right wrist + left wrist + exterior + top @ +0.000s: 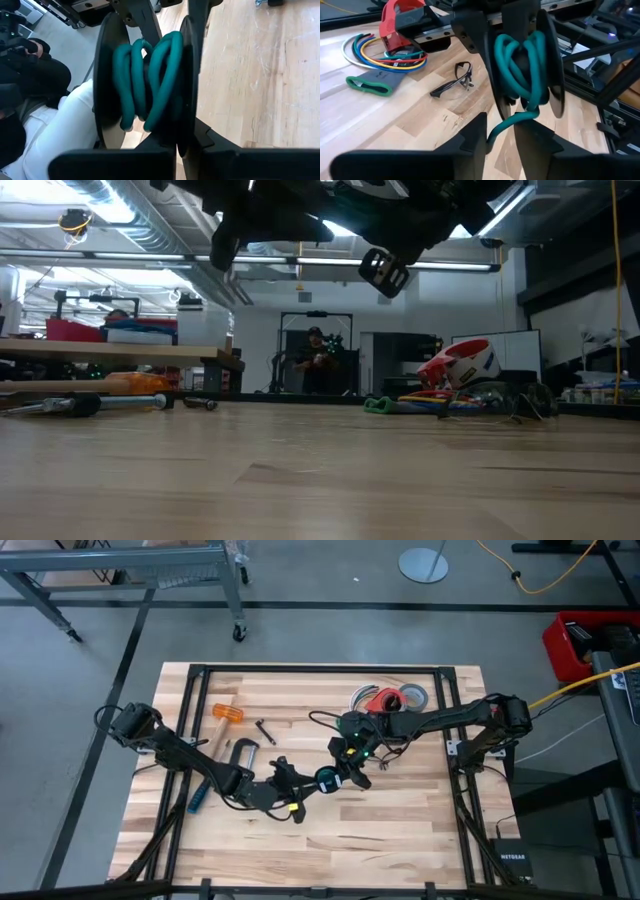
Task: Coil cords
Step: Coil the green wire to the spool, then return to Home Position
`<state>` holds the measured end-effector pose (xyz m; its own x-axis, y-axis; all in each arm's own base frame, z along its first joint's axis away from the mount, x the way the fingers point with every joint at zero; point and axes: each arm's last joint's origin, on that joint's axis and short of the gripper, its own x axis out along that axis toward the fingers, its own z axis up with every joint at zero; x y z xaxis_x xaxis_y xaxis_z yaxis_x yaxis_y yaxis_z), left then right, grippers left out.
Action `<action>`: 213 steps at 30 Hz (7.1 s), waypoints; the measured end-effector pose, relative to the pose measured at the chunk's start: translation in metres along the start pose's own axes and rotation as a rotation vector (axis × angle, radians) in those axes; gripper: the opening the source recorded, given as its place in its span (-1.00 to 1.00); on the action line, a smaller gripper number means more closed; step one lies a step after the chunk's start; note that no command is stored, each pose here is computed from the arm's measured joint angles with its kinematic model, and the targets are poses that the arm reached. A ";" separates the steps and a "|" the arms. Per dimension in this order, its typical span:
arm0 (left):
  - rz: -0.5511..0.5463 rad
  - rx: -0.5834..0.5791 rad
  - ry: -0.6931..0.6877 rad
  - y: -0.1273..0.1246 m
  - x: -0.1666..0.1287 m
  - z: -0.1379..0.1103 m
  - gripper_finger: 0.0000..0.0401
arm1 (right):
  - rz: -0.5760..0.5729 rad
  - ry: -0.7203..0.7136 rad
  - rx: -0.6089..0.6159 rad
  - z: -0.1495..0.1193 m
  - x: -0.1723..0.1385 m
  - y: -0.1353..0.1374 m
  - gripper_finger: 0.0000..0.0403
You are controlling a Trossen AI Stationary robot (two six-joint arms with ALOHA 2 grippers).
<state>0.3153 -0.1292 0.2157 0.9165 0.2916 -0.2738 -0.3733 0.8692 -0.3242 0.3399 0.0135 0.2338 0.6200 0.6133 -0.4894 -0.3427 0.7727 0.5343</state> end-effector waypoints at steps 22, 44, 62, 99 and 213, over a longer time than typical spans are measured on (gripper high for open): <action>0.004 0.057 -0.018 0.004 0.005 0.005 -0.98 | 0.000 -0.004 -0.003 0.000 0.000 0.000 -0.96; 0.002 0.046 -0.028 0.001 0.003 0.006 -1.00 | 0.002 -0.011 -0.002 0.001 0.001 0.000 -0.48; 0.077 0.019 0.052 0.006 -0.001 -0.007 -1.00 | 0.076 0.090 0.181 -0.010 -0.022 -0.024 -0.25; 0.230 -0.104 -0.071 0.140 -0.188 0.043 -1.00 | 0.062 -0.142 0.005 -0.013 -0.163 0.079 -0.26; 0.345 -1.093 0.435 0.109 0.023 -0.093 -0.66 | -0.452 -0.487 -0.339 -0.096 -0.263 0.169 -0.26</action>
<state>0.2825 -0.0653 0.0899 0.6996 0.1009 -0.7074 -0.7030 -0.0806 -0.7067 0.0510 -0.0011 0.3868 0.9676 0.1431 -0.2081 -0.1304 0.9887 0.0732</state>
